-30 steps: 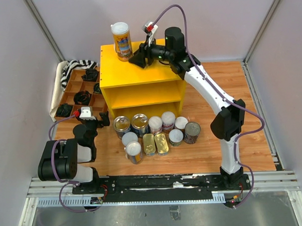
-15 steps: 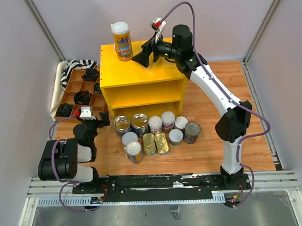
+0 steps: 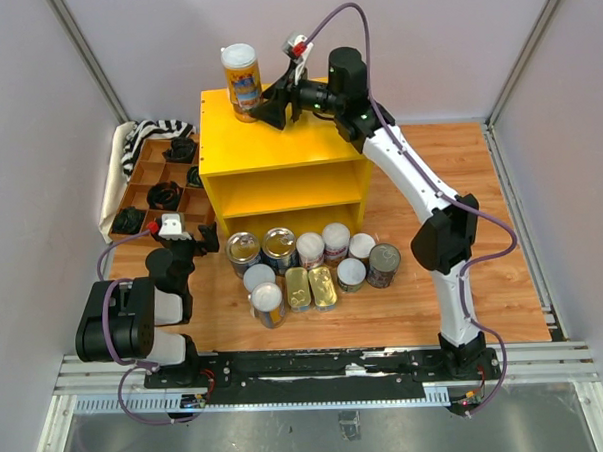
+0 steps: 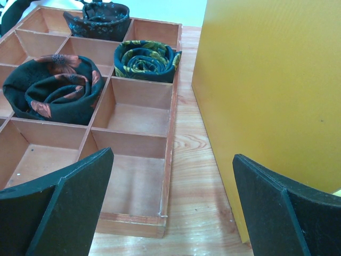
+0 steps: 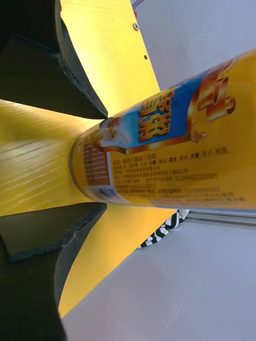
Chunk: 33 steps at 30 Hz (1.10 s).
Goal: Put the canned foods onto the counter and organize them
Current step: Place the canned food on the counter.
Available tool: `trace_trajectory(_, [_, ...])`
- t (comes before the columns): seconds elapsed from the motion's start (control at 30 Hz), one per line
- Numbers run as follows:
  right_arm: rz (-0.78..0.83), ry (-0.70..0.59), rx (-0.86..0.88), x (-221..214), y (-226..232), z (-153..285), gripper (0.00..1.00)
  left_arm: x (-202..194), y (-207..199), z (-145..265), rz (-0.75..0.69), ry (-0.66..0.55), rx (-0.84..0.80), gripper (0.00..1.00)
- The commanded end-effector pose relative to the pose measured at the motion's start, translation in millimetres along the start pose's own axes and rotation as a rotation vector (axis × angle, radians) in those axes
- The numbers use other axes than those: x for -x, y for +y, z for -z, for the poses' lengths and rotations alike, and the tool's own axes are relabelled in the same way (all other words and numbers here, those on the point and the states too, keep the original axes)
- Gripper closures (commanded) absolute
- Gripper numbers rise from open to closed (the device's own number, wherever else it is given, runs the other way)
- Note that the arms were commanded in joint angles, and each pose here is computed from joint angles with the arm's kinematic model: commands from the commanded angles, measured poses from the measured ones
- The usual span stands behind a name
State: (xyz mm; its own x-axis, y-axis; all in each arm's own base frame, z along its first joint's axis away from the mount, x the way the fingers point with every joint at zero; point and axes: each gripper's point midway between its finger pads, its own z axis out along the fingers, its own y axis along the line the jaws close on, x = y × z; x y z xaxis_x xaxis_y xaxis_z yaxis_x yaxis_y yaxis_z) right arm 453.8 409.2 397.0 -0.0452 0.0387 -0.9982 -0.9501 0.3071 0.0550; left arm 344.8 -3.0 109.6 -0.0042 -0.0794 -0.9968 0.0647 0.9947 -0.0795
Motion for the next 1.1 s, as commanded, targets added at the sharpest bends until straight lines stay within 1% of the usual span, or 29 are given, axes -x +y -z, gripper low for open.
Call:
trace_trajectory(0.0, [0.043, -0.050, 0.051, 18, 20, -13, 0.37, 6, -1, -4, -0.021, -0.021, -0.009, 0.00])
trace_trajectory(0.2, [0.045, -0.051, 0.037, 15, 24, -24, 0.42, 6, -2, -4, -0.021, -0.021, -0.010, 0.00])
trace_trajectory(0.63, [0.024, -0.059, -0.001, 8, 23, -43, 0.43, 6, -2, -4, -0.020, -0.020, -0.010, 0.00])
trace_trajectory(0.83, [0.013, -0.060, -0.045, 3, 13, -47, 0.48, 6, -1, -4, -0.021, -0.020, -0.010, 0.00])
trace_trajectory(1.07, [0.010, -0.063, -0.039, -1, 15, -56, 0.52, 6, -1, -4, -0.021, -0.021, -0.010, 0.00])
